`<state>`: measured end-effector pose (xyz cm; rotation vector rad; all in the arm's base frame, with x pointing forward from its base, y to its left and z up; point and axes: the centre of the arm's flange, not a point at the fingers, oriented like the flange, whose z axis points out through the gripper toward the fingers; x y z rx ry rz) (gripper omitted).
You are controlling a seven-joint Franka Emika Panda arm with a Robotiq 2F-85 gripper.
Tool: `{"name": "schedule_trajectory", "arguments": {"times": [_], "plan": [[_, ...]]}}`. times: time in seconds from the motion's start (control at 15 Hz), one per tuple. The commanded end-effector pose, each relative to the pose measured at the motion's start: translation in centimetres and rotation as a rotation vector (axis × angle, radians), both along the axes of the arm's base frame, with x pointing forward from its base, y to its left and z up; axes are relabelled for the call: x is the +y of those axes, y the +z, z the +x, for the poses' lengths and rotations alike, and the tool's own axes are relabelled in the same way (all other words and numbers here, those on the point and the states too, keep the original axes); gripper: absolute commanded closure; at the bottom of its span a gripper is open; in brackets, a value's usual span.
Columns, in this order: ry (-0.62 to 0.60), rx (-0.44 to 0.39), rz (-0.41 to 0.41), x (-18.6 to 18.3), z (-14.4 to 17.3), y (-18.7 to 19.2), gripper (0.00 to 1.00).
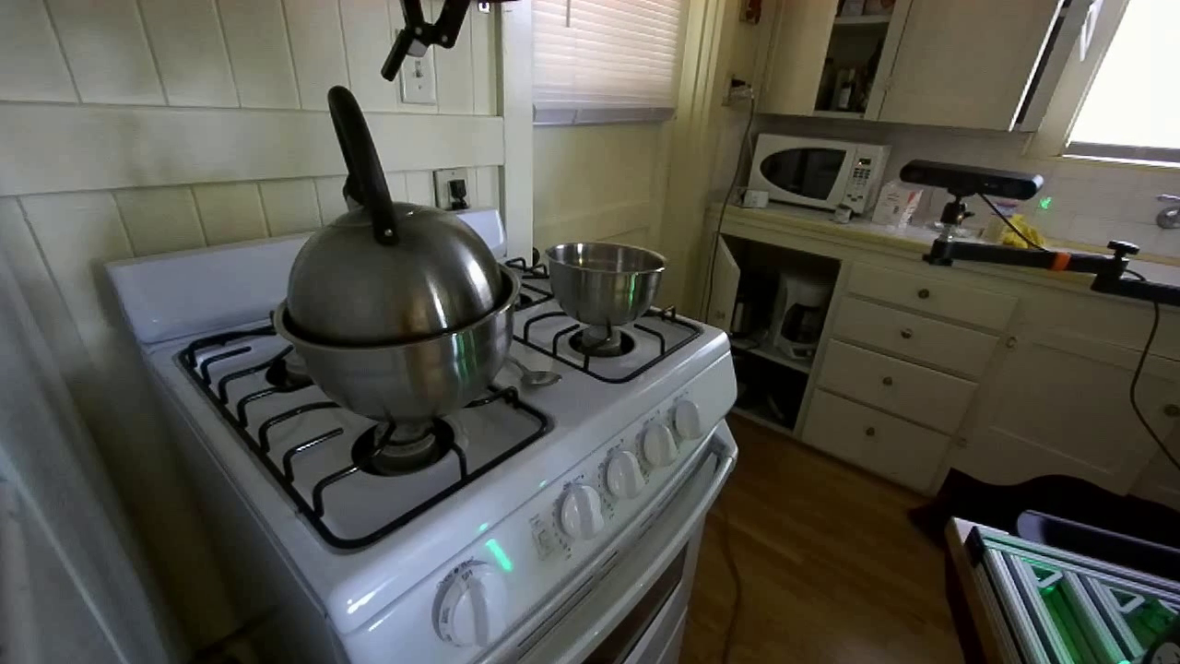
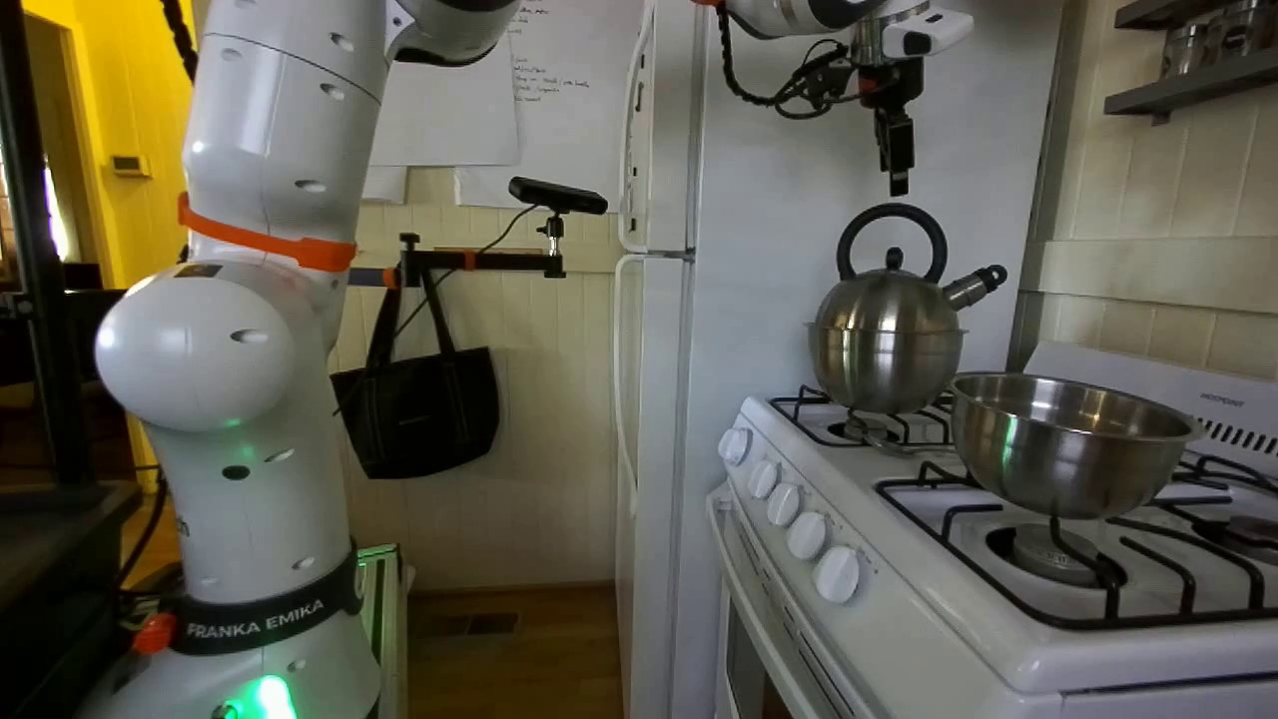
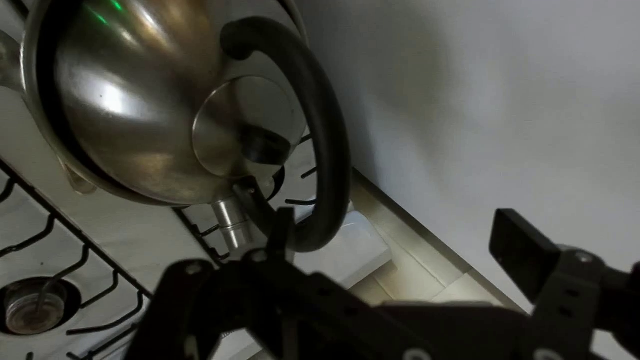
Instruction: Put the kettle inside the silver bowl on the left
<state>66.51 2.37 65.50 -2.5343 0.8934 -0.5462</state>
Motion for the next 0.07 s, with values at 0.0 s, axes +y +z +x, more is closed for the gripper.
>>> {"name": "schedule_trajectory", "arguments": {"times": [0.0], "plan": [[0.001,-0.003,0.000,-0.01,-0.09,0.18,0.00]]}}
